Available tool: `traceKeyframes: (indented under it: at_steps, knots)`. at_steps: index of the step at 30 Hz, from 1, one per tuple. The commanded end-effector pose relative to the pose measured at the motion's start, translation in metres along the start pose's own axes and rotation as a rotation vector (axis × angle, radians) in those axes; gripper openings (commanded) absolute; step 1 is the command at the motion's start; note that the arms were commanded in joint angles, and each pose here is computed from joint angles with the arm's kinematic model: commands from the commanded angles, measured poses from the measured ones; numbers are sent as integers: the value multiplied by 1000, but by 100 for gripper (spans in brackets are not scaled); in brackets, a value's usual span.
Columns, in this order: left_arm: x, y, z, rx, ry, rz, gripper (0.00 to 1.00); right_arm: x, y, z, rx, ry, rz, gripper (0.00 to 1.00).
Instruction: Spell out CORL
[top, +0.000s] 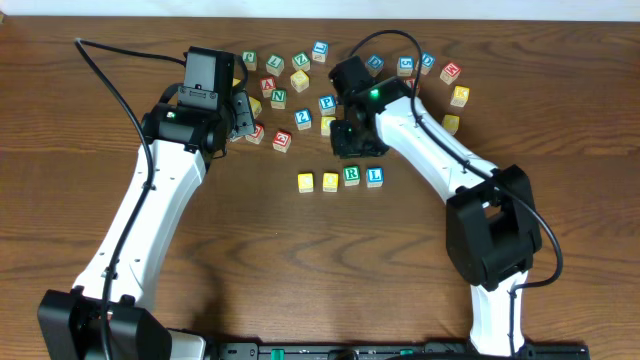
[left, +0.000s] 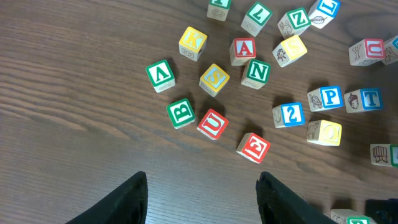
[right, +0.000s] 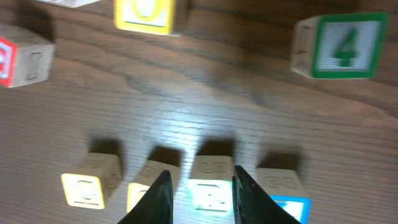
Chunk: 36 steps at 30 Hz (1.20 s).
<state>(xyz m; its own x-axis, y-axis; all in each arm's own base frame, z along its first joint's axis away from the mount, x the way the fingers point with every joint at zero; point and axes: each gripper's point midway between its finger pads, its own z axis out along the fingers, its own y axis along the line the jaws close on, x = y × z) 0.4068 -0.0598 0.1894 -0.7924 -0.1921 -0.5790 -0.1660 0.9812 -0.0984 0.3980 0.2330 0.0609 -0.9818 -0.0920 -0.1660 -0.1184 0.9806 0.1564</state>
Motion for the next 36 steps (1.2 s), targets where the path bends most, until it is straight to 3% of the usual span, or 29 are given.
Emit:
traceKeyframes:
  at_steps: [1, 5, 8, 11, 19, 24, 28, 36]
  knots:
    - [-4, 3, -1, -9, -9, -14, 56, -7, -11, -2, -9, 1, 27, 26]
    - [-2, 3, -1, -13, 0, -13, 55, -12, -23, -14, -5, -8, 46, 20]
    - [17, 1, 0, 11, 83, -25, 22, -19, -34, -37, -5, -53, 51, 22]
    - [39, -5, 6, 51, 159, -46, 8, -28, -47, -58, 5, -107, 68, 30]
    - [97, 1, 37, 55, 284, -66, 8, -37, -87, -77, 33, -141, 146, 32]
    - [125, -28, 64, 154, 357, -11, 7, -39, -104, -78, 44, -140, 172, 36]
    - [153, -41, 90, 144, 432, 37, 7, -38, -110, -79, 49, -133, 177, 37]
    - [163, -55, 94, 171, 452, 63, 7, -38, -110, -79, 50, -132, 179, 41]
